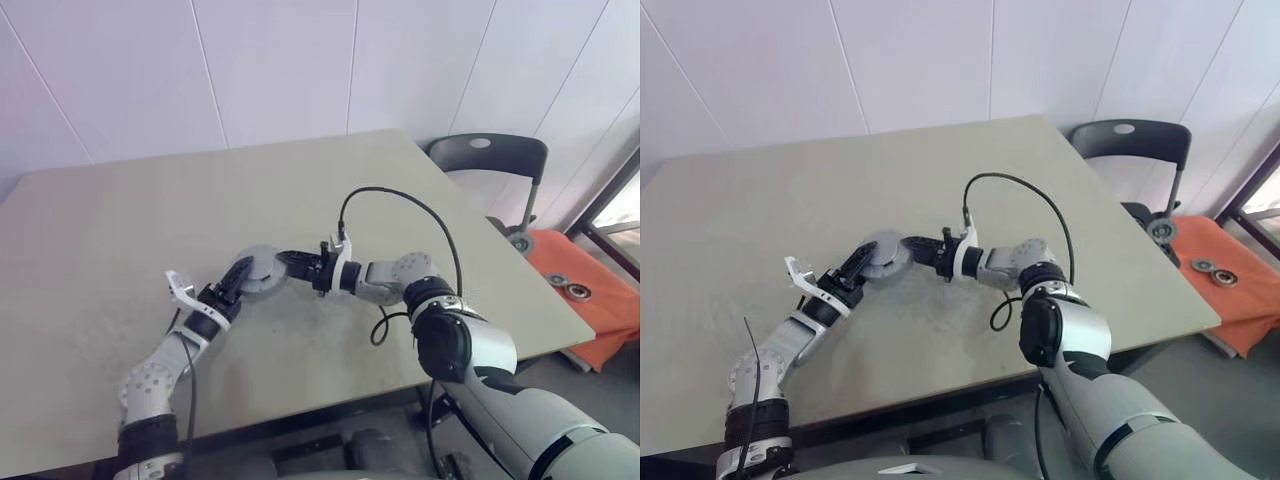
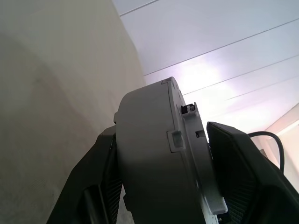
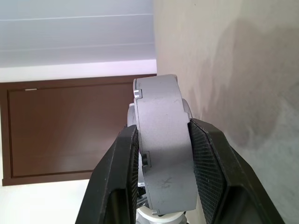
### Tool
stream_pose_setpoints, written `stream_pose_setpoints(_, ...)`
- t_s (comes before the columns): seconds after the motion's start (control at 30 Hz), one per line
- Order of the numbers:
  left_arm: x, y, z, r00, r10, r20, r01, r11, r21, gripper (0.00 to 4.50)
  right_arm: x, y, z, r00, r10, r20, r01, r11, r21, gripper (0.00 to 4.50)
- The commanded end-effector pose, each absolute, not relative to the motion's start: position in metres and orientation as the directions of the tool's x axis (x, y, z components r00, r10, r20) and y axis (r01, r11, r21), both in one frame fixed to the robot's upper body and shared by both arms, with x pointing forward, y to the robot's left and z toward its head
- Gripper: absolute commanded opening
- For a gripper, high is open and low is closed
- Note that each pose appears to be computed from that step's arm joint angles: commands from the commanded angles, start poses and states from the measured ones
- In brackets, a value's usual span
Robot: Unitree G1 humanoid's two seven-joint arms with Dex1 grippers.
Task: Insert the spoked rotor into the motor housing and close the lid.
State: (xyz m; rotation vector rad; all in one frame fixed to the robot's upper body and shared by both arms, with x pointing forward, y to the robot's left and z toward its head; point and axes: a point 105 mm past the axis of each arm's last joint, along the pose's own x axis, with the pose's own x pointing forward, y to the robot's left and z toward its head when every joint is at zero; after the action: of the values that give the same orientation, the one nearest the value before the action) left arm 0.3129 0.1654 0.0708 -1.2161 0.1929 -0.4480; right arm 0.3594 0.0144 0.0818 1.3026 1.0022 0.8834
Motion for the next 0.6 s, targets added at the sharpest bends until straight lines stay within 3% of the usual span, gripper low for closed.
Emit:
stream_pose_setpoints(0.03,0.3141,0.1372,0.1060,0.813,-0.535,0.229,0.389,0.206,-0.898,2.45,0.3674,0.0196,0.0968,0.359,0.931,-0.060,0.012,0.060,0.998,1.28)
stream_pose_setpoints(0.6,0.3148,0.1388,0.1035,0.820,-0.532,0.210,0.381,0.236,-0.894,2.45,0.3686,0.0216,0.0947,0.357,0.930,-0.087,-0.034,0.106,0.994,1.28)
